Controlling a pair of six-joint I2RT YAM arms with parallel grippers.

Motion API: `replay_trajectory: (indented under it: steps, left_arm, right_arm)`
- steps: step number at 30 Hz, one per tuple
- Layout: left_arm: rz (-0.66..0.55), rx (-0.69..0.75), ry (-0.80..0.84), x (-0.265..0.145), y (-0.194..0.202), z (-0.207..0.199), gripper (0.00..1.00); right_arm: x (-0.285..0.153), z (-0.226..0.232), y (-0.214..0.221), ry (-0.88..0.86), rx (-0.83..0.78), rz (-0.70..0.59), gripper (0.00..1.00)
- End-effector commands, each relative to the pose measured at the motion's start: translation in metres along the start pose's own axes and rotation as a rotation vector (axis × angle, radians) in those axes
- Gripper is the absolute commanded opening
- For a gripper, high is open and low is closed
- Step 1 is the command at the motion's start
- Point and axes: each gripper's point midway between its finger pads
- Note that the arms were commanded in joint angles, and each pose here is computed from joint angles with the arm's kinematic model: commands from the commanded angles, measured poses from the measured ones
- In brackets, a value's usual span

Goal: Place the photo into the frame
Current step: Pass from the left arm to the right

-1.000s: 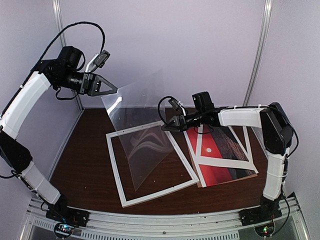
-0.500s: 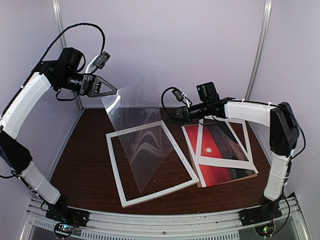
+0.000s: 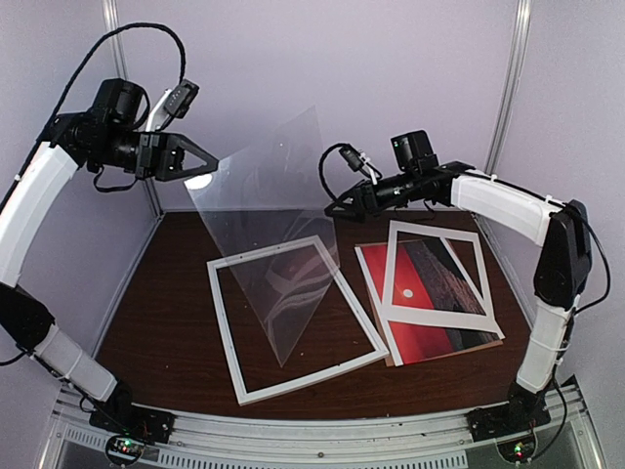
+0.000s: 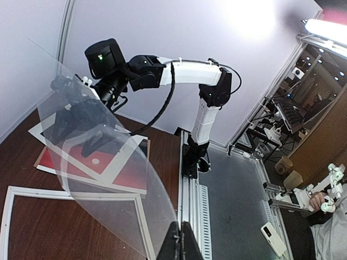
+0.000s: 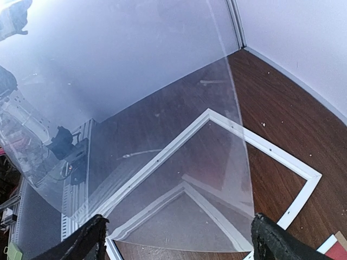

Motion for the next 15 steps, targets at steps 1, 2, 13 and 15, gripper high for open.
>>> replay_trajectory:
  steps: [1, 2, 13, 15]
  left_arm:
    - [-0.057, 0.112, 0.052, -0.007, -0.023, -0.03, 0.0]
    - [-0.059, 0.114, 0.054, -0.007, -0.023, -0.031, 0.0]
    - [-0.088, 0.144, 0.084, -0.012, -0.03, -0.048, 0.0]
    - [-0.097, 0.152, 0.095, -0.013, -0.032, -0.052, 0.0]
  right_arm:
    - [-0.027, 0.027, -0.027, 0.027, -0.128, -0.035, 0.92]
    - [-0.028, 0.027, -0.028, 0.038, -0.137, -0.036, 0.92]
    - [-0.03, 0.039, -0.035, -0.021, -0.201, -0.033, 0.93]
    - [-0.027, 0.037, -0.036, -0.033, -0.196, -0.029, 0.93]
Point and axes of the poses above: each gripper's point midway between its finger pads, its own x axis out along the fingers, its own z axis along the line the jaws close on, y = z × x, and after that the axes turned 9 degrees about x, right-handed
